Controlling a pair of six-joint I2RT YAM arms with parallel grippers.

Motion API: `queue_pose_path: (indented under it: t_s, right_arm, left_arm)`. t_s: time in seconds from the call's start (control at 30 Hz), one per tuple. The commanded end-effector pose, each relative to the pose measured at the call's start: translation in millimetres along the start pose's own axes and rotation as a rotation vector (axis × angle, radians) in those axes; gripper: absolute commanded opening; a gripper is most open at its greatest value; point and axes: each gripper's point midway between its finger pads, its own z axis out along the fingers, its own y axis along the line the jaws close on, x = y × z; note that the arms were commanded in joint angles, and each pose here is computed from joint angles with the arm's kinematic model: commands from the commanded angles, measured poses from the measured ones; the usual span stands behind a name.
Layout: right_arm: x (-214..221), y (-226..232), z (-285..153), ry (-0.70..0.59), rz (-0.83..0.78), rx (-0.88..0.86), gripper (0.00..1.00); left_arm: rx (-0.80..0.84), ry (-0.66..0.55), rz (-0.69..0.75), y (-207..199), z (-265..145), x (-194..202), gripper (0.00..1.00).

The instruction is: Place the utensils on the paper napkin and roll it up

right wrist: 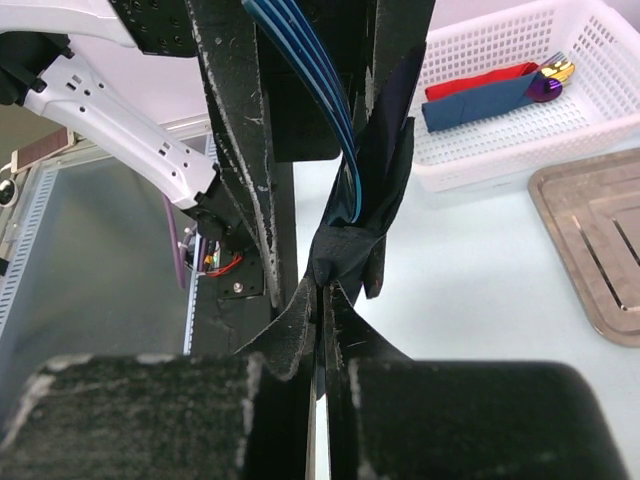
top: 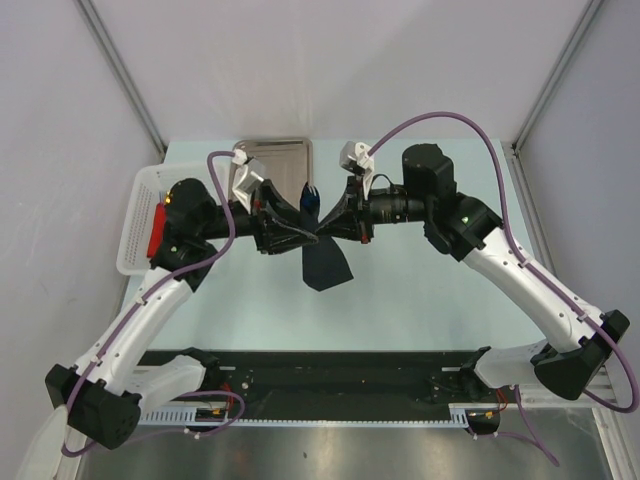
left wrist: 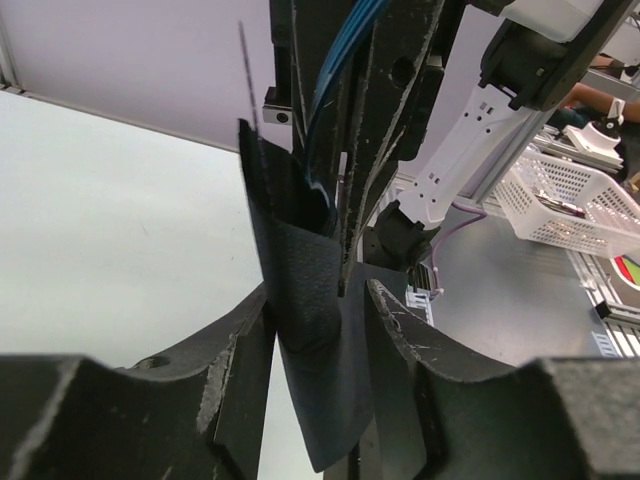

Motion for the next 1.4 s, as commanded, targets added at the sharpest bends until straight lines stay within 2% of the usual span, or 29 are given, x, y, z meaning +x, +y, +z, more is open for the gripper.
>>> queue_pose_path:
  t_s: [0.0,0.3,0.57,0.77,0.87,0.9,0.97,1.0,1.03,1.1,1.13,1.23,1.37]
  right_arm:
    - [-38.2,7.6,-6.6,-0.096,-0.083,0.017,0.00]
    - [-44.1,4.7,-11.0,-0.116,-0.089,0.036,0.00]
    - [-49.9,5.6,-16.8,-0.134,-0.106,0.026,0.00]
    - [-45.8,3.6,-15.7,-0.123,-0.093,0.031,0.00]
    - [-45.3,4.2,-15.3,-0.123,-0.095,0.028,0.00]
    - [-45.5,5.3,-15.3,-0.125,-0.075,0.025,0.00]
    - [-44.5,4.4,-15.4,-0.123,-0.064,0.032,0.00]
    - [-44.3,3.5,-16.6,-0.123,-0.062,0.038,0.06]
    - [-44.6,3.3,-17.9,-0.123,-0.061,0.044,0.29]
    - [-42.5,-0.5,-25.2,-0.113,-0.049,0.069,0.56]
    - [-40.8,-1.6,-27.7,-0.106,-0.042,0.079,0.75]
    - [-25.1,-2.9,-37.9,-0.052,-0.019,0.109,0.87]
    - [2.2,4.2,-45.7,0.026,0.013,0.108,0.88]
  left_arm:
    - [0.055,0.003,0.026,-10.2,4.2,1.4,0.47]
    - [0.059,0.018,-0.007,-4.8,10.4,9.0,0.42]
    - [0.051,0.012,-0.044,0.2,12.8,13.0,0.47]
    - [0.080,-0.018,-0.021,-6.7,12.6,6.1,0.34]
    - [0.101,-0.014,-0.030,-10.9,12.1,6.3,0.15]
    - [0.103,-0.013,-0.031,-11.0,12.0,6.8,0.02]
    - [0.097,-0.013,-0.040,-11.3,11.5,7.3,0.00]
    - [0.100,-0.011,-0.038,-12.0,11.2,7.6,0.00]
    - [0.088,-0.012,-0.037,-9.8,11.2,7.3,0.00]
    - [0.067,-0.019,-0.042,-5.2,8.2,4.2,0.00]
    - [0.059,-0.029,-0.032,-4.1,6.9,0.3,0.00]
    - [0.012,-0.059,-0.004,4.6,3.4,-11.9,0.00]
    - [0.000,-0.074,0.011,6.7,2.6,-20.7,0.00]
